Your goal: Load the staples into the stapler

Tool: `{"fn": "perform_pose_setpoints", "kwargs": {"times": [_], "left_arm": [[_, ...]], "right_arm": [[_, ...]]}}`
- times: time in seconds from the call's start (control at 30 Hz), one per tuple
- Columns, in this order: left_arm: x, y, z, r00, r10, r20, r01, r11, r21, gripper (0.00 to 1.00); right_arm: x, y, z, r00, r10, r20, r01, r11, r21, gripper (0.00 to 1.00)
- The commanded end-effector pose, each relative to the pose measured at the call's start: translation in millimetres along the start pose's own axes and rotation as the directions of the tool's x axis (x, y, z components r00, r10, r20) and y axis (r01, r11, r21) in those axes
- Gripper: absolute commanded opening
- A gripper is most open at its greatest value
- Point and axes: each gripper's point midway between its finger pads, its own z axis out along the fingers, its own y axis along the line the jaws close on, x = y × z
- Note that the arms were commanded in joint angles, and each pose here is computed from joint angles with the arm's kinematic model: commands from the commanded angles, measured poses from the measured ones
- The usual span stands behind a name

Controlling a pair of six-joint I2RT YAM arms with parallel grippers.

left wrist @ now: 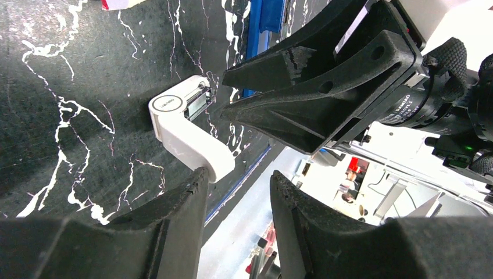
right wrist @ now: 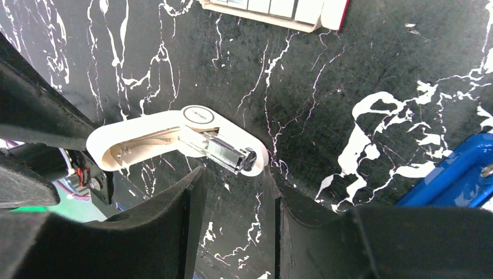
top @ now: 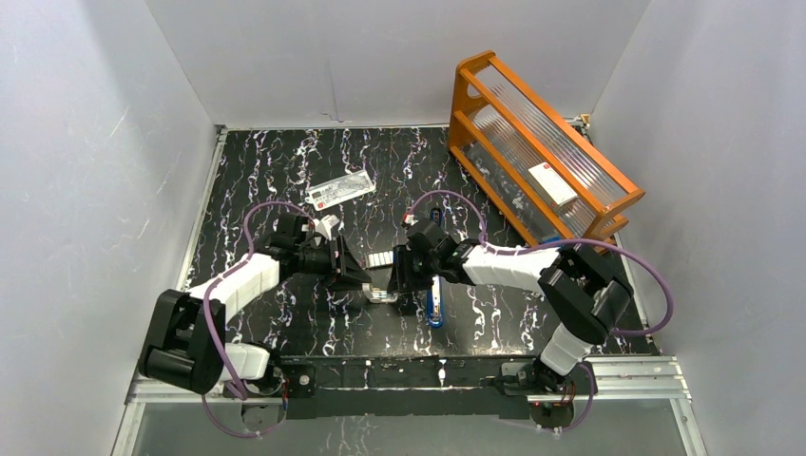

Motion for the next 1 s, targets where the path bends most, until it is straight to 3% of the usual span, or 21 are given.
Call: {"fn": "perform_pose_setpoints", "kwargs": {"times": [0.0, 0.23, 0.47, 0.97], "left_arm": [[7.1, -7.1, 3.3, 0.999, 0.003, -0.043, -0.001, 0.999, 0.033, 0.41], [5.0, -10.5, 8.9, 0.999, -0.007, -0.049, 0.009, 0.999, 0.041, 0.41], [2.9, -11.7, 16.6, 0.998, -0.042, -0.044, 0.044, 0.998, 0.042, 0.41], [-3.3, -5.2, 30.6, 0.991, -0.129, 0.034, 0.129, 0.992, 0.008, 0.47]], "right_arm": [[-7.8, 9.0, 0.7, 1.0, 0.018, 0.016, -0.017, 0.999, -0.051, 0.5], [-25.4, 10.3, -34.9, 0.984, -0.004, 0.178, 0.013, 0.999, -0.051, 0.51], [-27.0, 19.5, -62.3, 0.966, -0.021, 0.256, 0.053, 0.991, -0.119, 0.54], [-21.1, 34.1, -52.8, 0.981, -0.072, 0.178, 0.104, 0.979, -0.174, 0.61]]}}
